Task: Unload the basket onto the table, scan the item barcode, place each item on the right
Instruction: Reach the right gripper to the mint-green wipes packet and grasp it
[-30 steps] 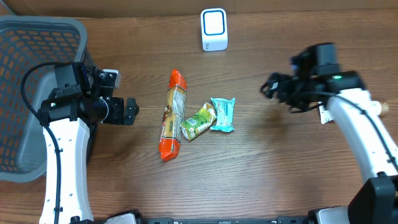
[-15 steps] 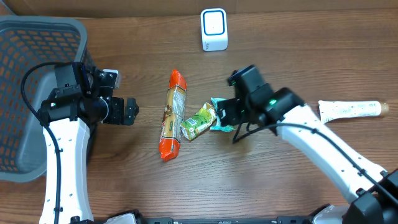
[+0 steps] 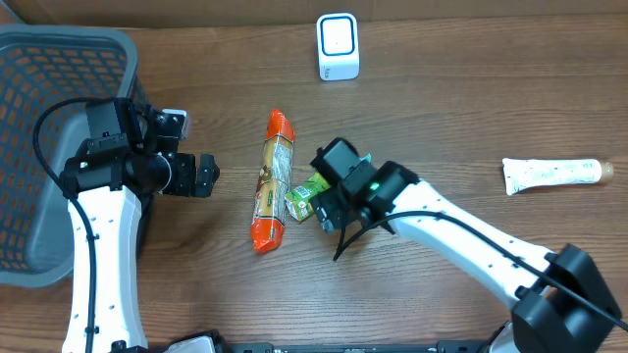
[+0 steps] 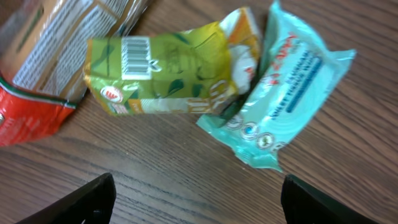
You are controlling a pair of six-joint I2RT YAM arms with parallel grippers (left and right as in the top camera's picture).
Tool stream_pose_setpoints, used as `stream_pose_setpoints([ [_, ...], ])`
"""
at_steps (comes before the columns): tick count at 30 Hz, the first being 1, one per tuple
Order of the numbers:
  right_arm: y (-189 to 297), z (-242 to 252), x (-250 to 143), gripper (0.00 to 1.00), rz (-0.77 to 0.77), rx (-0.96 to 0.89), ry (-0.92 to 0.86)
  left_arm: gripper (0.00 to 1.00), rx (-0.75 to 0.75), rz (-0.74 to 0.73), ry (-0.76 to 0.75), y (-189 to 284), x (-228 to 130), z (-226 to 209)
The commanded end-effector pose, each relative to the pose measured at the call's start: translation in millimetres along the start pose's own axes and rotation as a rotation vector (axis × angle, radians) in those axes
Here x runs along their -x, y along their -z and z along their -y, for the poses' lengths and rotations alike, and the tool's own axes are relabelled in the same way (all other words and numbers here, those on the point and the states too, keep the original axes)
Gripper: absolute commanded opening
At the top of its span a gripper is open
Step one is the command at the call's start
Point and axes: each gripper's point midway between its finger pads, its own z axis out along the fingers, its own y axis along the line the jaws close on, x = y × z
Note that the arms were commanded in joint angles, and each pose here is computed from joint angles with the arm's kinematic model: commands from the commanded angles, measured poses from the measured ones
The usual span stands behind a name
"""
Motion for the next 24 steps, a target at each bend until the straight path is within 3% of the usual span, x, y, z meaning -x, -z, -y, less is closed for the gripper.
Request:
stream_pose_setpoints([
  [1, -8.2, -5.6, 0.2, 0.85, -0.003, -0.032, 0.079, 0.99, -0.009, 0.017, -0.028, 3.0, 6.4, 2.4],
  [10, -40.1, 25.7, -1.4, 0.85, -0.030, -0.280, 0.193, 1.00, -0.009, 0.017, -0.028, 3.0, 6.4, 2.4],
  [24, -58.9, 22.5, 16.8, 0.80, 0.020, -0.282, 0.337, 0.99, -0.009, 0.017, -0.028, 3.0, 6.4, 2.4],
])
